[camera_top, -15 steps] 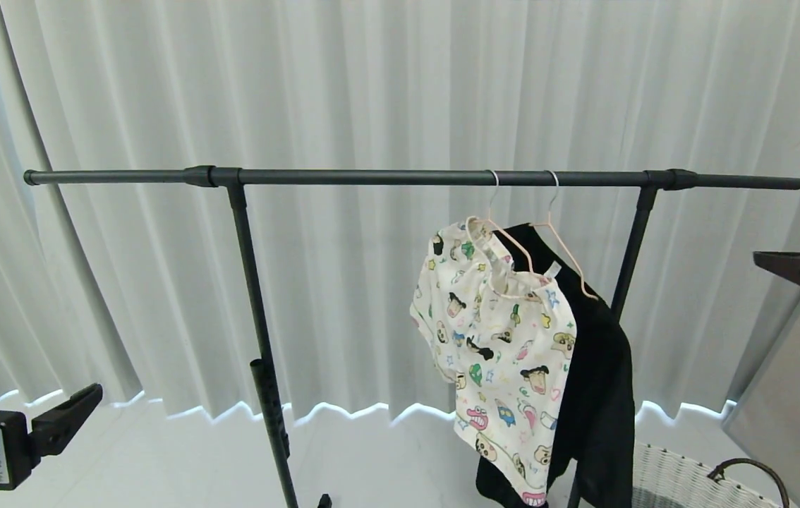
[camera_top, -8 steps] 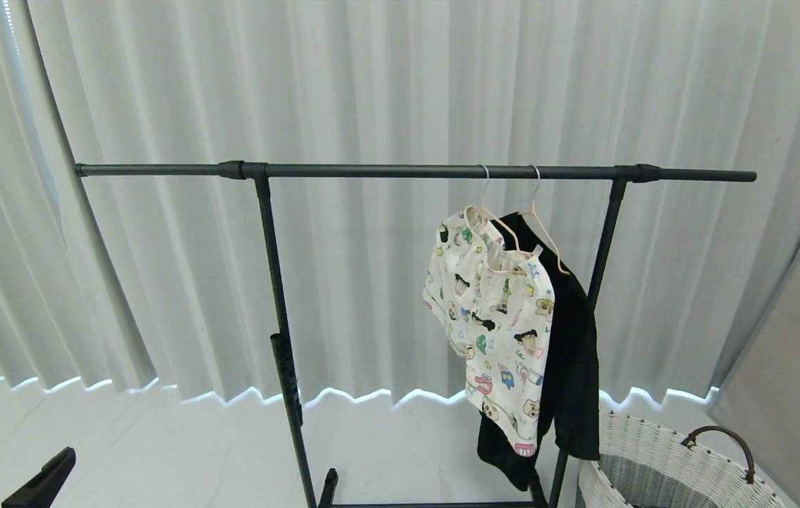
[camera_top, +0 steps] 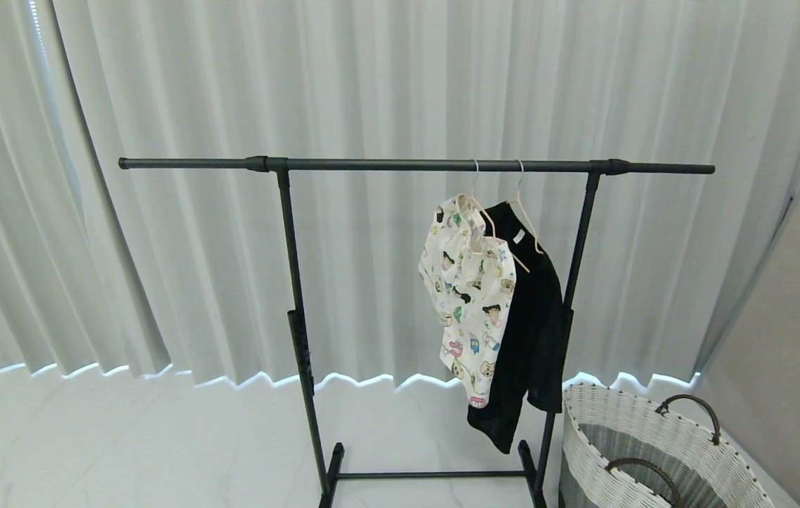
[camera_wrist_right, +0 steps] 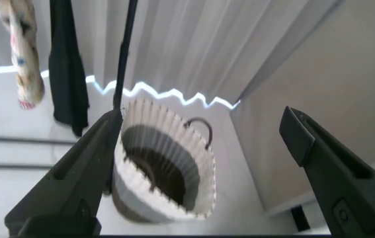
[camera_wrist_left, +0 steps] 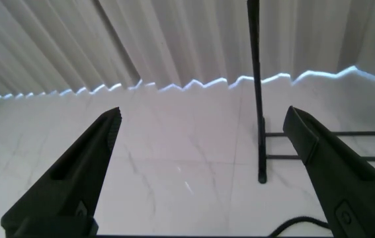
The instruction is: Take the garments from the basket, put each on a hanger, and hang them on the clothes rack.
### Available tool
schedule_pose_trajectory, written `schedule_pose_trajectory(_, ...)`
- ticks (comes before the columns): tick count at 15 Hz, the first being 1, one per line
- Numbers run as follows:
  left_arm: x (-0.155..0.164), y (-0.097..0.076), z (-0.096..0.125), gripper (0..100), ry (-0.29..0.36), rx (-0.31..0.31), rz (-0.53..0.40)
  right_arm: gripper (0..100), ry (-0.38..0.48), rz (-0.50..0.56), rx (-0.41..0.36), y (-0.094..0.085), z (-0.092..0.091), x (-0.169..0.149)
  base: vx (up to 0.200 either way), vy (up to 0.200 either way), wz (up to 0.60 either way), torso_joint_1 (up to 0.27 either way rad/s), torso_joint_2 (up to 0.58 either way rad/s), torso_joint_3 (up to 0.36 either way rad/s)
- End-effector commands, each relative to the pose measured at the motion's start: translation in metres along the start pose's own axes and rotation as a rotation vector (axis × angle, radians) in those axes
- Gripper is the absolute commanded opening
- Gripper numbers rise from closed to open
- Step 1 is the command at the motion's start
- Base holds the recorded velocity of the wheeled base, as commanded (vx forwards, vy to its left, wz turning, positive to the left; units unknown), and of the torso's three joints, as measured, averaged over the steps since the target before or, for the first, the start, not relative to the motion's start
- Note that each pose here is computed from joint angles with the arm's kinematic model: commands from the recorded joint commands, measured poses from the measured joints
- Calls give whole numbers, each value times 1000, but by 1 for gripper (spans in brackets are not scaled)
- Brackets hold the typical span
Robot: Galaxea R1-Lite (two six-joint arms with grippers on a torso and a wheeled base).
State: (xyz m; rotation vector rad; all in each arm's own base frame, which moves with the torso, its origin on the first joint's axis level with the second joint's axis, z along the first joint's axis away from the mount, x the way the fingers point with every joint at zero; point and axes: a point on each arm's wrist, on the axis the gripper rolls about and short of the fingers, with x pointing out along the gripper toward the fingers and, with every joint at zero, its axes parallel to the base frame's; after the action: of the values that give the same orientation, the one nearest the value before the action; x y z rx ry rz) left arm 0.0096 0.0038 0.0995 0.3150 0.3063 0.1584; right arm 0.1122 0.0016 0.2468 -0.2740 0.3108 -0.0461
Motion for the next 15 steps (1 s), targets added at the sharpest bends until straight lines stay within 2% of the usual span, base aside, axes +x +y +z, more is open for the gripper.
schedule_pose_trajectory(1,-11,-3,-17,100,-108,1,49,100,12,2,-2,2,-7,-2,-200,0,0,2,7,-2)
schedule_pose_trajectory(2,-14,-4,-19,100,-153,-6,53,100,4,0,1,2,-8,-2,0,0,0,0,0,0)
schedule_pose_trajectory(3,-20,-3,-21,100,-230,-16,58,100,-6,-4,2,2,-10,-3,0,0,0,0,0,0)
schedule_pose_trajectory(5,-26,-2,-26,100,-322,-27,56,100,-43,-13,7,3,-15,-8,0,0,0,0,0,0)
schedule_pose_trajectory(8,-27,-2,-27,100,-326,-86,58,100,-63,-19,9,4,-27,-20,0,0,0,-50,143,72)
schedule_pose_trajectory(10,-27,-2,-27,100,-326,-95,59,100,-69,-25,14,6,-37,-27,0,0,0,-183,420,237)
schedule_pose_trajectory(13,-26,-2,-27,100,-324,-156,50,100,-84,-78,33,7,-58,-42,0,0,0,-199,481,264)
schedule_pose_trajectory(15,-26,-2,-28,100,-312,-168,88,100,-92,-113,48,9,-75,-52,0,0,0,-210,491,283)
